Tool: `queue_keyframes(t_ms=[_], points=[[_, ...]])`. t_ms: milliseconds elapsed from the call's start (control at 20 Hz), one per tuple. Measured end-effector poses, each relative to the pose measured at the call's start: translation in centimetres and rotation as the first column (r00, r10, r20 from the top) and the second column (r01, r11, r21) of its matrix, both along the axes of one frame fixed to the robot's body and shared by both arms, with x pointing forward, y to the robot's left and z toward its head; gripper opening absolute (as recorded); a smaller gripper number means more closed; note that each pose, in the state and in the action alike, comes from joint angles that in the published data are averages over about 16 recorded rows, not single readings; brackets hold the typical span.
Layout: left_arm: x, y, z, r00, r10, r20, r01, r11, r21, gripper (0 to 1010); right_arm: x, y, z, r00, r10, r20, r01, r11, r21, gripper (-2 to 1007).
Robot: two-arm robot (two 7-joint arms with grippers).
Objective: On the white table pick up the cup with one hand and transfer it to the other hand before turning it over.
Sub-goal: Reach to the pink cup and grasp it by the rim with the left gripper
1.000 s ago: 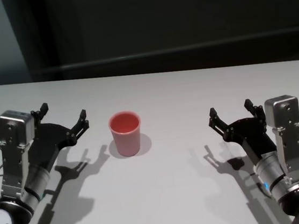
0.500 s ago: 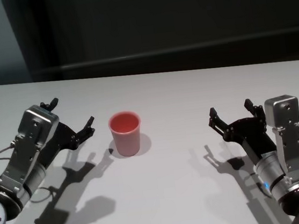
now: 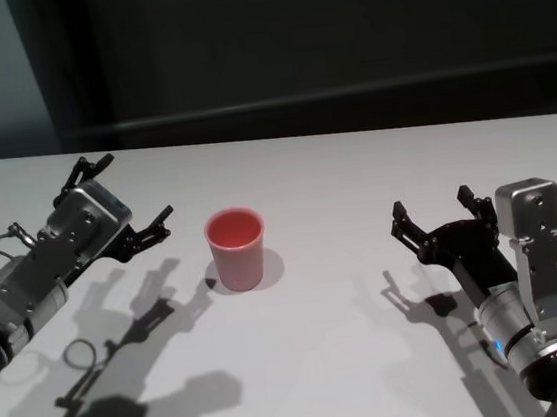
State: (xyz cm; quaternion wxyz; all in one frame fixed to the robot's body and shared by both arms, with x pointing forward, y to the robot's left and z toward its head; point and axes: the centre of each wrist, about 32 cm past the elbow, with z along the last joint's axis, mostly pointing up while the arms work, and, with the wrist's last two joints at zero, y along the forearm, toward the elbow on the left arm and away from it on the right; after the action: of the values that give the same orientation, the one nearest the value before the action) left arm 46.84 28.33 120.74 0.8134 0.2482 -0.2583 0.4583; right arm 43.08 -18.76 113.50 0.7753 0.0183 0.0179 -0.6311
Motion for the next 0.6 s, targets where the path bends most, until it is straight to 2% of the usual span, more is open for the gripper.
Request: queue_keyframes(t_ms=[150, 300, 450, 600], points=[[0.19, 0.14, 1.23, 0.9986, -0.047, 0.022, 0.045, 0.996, 0.078, 1003, 0.0, 0.0, 0.0, 1.0, 0.0, 0.0, 0.0, 1.0, 0.0, 1002], [0.44, 0.2, 2.42, 0.9942, -0.102, 0.034, 0.096, 0.982, 0.161, 1003, 0.0, 0.0, 0.0, 1.0, 0.0, 0.0, 0.0, 1.0, 0.0, 1002], [0.74, 0.17, 3.54, 0.9866, -0.159, 0.035, 0.146, 0.958, 0.248, 1003, 0.0, 0.0, 0.0, 1.0, 0.0, 0.0, 0.0, 1.0, 0.0, 1002], [1.1, 0.07, 4.52, 0.9769, -0.212, 0.028, 0.191, 0.925, 0.33, 1003, 0.0, 0.0, 0.0, 1.0, 0.0, 0.0, 0.0, 1.0, 0.0, 1002]])
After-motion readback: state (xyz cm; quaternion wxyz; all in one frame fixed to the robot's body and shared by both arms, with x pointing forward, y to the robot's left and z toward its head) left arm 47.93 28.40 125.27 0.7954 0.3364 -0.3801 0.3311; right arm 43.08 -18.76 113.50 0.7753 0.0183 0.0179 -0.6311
